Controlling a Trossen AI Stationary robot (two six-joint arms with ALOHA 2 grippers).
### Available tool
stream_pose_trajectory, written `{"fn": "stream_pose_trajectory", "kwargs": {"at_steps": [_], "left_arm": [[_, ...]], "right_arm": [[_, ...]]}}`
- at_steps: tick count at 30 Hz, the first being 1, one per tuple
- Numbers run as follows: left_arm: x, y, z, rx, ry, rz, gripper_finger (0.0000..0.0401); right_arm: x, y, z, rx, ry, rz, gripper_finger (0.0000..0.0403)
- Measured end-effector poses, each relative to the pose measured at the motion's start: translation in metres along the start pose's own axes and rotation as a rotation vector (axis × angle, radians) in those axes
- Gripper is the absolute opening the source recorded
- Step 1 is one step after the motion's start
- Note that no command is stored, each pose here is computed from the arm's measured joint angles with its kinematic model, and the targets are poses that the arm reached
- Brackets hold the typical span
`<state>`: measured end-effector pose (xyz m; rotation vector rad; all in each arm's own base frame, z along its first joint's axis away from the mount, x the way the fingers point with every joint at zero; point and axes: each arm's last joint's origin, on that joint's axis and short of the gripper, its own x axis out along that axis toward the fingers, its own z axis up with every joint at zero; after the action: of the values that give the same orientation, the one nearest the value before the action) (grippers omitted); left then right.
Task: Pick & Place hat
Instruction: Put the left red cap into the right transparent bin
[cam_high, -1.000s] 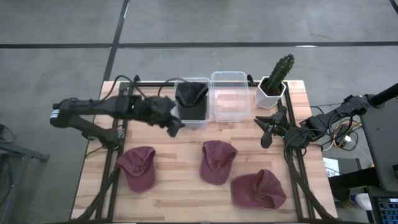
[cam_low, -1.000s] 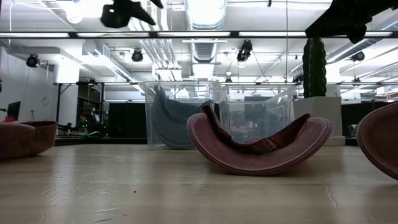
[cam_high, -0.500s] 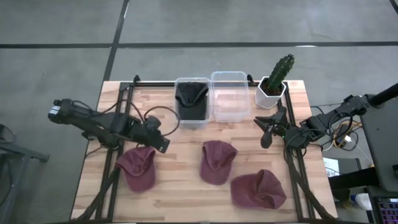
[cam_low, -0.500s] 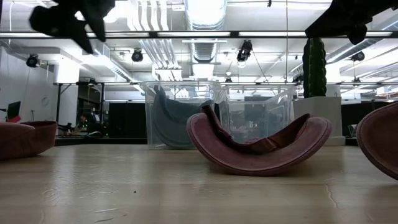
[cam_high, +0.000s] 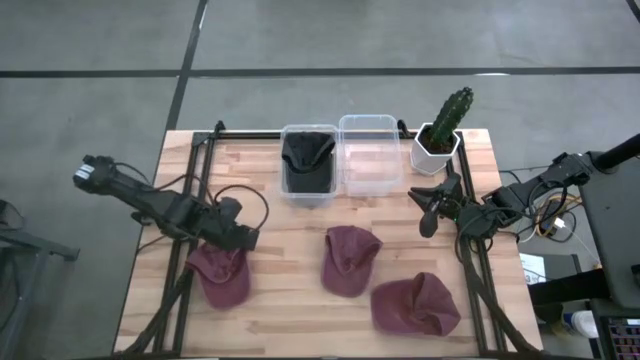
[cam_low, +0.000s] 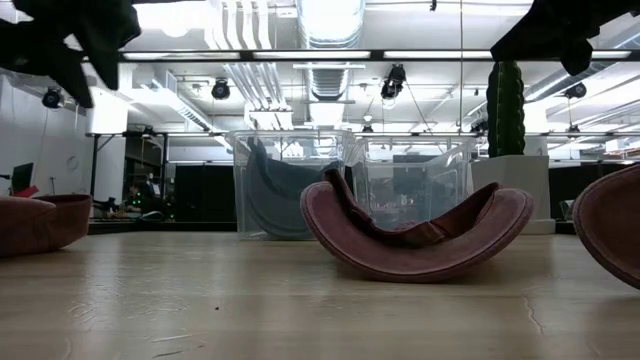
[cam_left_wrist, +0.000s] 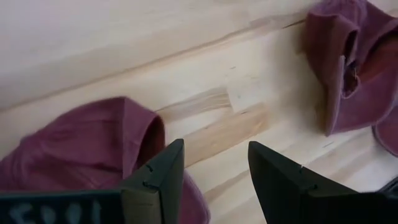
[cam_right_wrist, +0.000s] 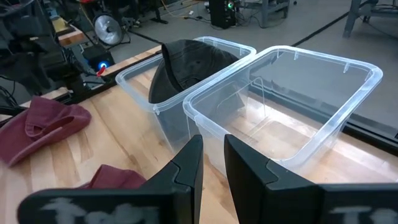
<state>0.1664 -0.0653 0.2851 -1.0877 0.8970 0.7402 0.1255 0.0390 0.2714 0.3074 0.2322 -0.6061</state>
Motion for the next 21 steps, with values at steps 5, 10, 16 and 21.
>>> {"fn": "stream_pose_trajectory", "kwargs": {"at_steps": [5, 10, 16, 21], "left_arm": [[0.004, 0.009, -0.014, -0.071, 0.022, 0.024, 0.017], [0.004, 0.018, -0.03, -0.147, 0.038, 0.083, 0.017], [-0.001, 0.029, -0.044, -0.176, 0.045, 0.148, 0.017], [0.001, 0.037, -0.045, -0.157, 0.056, 0.239, 0.017]], "right_arm": [[0.0, 0.0, 0.0, -0.004, 0.0, 0.0, 0.0059], [0.0, 0.0, 0.0, -0.004, 0.001, -0.001, 0.0059], [0.0, 0.0, 0.0, -0.005, 0.001, -0.001, 0.0059], [0.0, 0.0, 0.0, -0.005, 0.001, -0.001, 0.0059]]}}
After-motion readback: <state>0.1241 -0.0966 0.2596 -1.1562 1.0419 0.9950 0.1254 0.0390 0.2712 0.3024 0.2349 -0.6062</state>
